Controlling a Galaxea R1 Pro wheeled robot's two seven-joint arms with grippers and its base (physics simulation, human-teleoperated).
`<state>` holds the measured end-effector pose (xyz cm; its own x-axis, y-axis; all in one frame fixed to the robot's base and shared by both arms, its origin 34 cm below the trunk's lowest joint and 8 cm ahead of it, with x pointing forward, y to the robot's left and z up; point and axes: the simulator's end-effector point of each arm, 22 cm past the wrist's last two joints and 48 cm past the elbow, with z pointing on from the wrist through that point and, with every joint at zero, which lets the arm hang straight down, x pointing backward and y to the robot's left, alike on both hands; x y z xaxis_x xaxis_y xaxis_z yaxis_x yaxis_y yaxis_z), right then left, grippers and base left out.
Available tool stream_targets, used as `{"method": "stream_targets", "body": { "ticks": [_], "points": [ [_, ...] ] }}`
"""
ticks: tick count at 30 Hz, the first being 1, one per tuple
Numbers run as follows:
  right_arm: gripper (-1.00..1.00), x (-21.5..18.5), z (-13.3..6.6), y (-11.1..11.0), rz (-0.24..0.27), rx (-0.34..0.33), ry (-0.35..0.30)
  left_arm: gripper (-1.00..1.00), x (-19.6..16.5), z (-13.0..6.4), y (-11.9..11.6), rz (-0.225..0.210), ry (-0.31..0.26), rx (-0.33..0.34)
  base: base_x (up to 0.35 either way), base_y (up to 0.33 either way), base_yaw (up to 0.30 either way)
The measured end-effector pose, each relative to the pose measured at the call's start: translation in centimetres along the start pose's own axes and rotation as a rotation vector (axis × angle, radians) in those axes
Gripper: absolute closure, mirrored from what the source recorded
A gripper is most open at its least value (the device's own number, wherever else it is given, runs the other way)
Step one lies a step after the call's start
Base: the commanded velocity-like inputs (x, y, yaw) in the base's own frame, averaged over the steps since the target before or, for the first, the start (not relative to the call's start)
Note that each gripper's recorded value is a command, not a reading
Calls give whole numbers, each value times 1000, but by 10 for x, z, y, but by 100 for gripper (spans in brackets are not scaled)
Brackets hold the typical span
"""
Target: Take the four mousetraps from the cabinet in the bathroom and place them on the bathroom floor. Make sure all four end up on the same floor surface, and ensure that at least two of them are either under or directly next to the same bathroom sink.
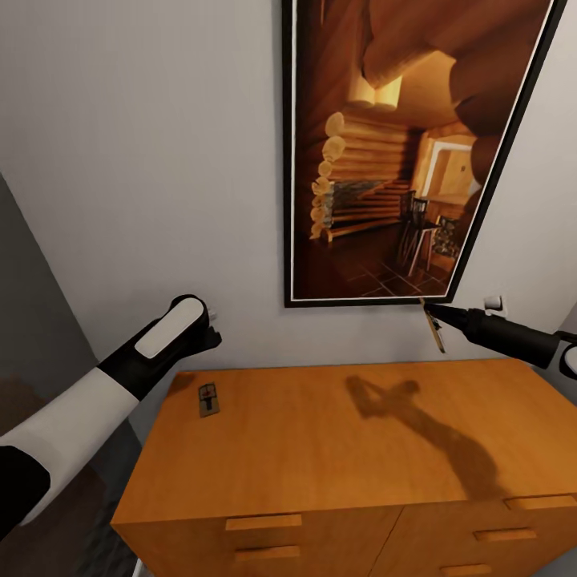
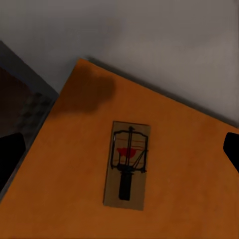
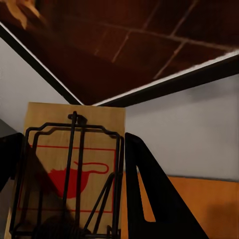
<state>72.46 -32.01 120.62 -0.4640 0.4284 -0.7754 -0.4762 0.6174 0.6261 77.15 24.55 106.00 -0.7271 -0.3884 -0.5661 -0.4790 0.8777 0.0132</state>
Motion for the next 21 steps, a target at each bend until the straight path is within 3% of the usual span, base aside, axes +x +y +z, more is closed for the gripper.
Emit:
{"method": "stream_targets", "body": {
  "ticks": [21],
  "points": [
    [100, 16, 10, -10, 9, -15, -2, -100, 10, 13, -11, 4, -1, 18, 0, 0, 0]
  ]
}}
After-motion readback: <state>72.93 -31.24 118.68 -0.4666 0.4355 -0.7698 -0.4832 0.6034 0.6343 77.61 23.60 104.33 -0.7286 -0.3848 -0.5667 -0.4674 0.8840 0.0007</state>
